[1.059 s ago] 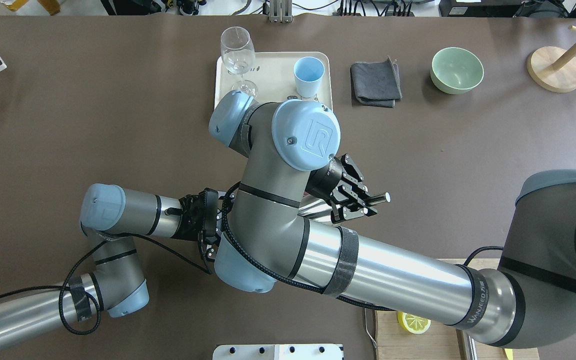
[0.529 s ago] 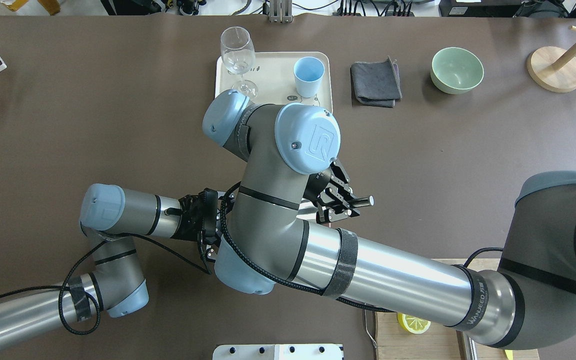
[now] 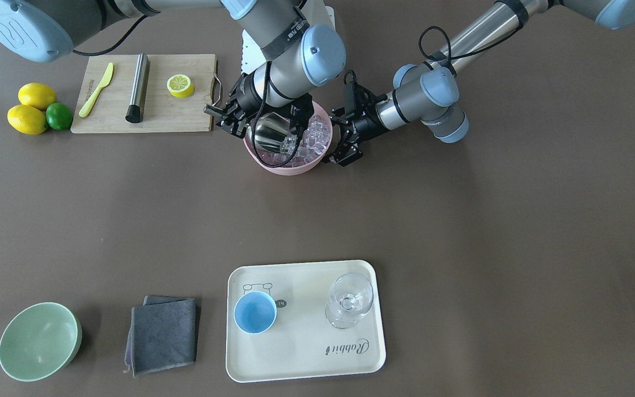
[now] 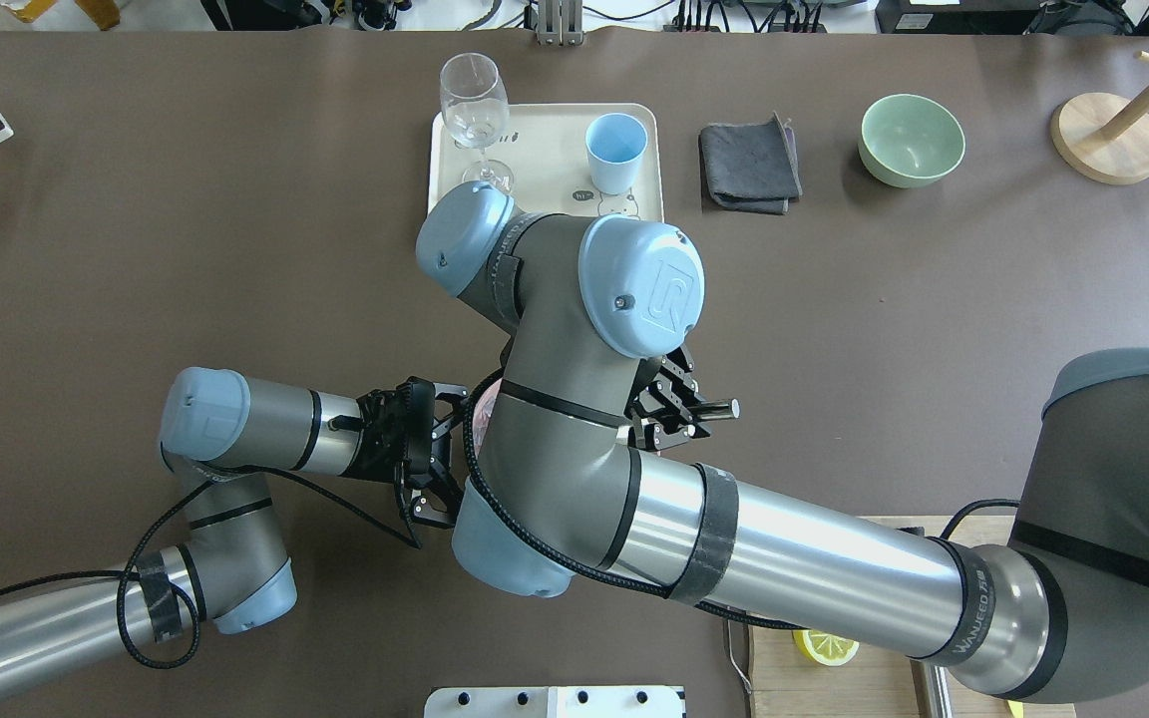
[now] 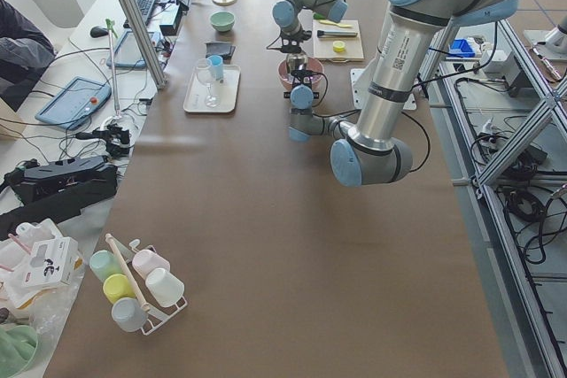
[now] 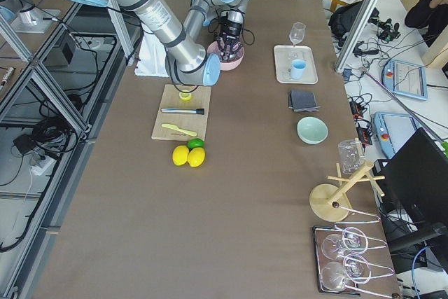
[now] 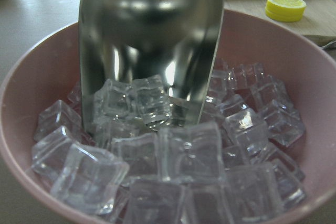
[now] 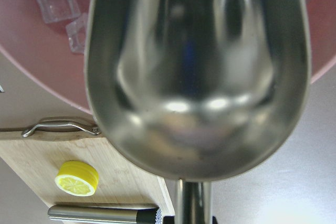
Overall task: Put ice in cup with scoop
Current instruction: 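Drag the scoop through the ice with the right gripper, collecting cubes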
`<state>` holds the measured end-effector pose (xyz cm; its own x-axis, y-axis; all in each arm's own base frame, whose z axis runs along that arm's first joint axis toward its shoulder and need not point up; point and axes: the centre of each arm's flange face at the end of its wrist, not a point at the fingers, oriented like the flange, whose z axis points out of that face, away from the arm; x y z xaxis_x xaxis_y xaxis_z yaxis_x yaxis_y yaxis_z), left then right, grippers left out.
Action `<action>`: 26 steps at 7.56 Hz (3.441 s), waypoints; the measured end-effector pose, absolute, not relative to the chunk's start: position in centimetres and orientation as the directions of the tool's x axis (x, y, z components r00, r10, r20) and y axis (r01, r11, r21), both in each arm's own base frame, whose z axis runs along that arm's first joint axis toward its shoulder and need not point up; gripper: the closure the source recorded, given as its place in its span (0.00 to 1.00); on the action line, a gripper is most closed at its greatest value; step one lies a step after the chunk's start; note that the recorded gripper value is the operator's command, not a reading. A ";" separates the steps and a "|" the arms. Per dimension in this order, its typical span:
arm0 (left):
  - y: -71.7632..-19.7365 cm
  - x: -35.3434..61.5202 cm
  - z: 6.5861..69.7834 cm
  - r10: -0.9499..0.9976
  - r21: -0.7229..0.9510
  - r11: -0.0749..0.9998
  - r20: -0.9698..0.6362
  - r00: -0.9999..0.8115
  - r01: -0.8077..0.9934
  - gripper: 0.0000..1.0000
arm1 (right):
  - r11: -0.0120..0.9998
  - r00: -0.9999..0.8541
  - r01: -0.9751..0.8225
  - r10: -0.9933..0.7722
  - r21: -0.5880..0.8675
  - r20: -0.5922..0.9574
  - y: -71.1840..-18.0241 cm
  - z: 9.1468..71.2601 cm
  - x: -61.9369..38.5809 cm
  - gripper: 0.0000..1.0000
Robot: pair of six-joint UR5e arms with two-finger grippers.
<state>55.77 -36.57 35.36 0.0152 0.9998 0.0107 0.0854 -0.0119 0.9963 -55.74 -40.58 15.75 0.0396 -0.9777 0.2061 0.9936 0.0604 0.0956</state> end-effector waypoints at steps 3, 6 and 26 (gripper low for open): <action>-36.5 55.8 35.4 1.000 0.996 -0.011 0.010 0.013 0.084 0.02 | 0.095 0.063 0.982 -0.980 0.162 0.191 -39.7 17.0 -54.4 1.00; -36.5 55.9 35.7 1.000 0.997 -0.006 0.005 0.009 0.079 0.02 | 0.130 0.084 0.962 -0.977 0.240 0.194 -38.8 17.8 -53.2 1.00; -37.0 56.3 35.3 0.999 0.996 0.053 -0.053 -0.007 0.066 0.02 | 0.282 0.225 0.706 -0.959 0.650 0.172 -33.9 20.0 -44.0 1.00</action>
<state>56.28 -36.96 35.27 -0.0068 0.9986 -0.0531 0.0655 0.0534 0.9964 -44.00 -33.94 19.96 0.2245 -0.9591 0.1722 0.7060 0.2819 0.6496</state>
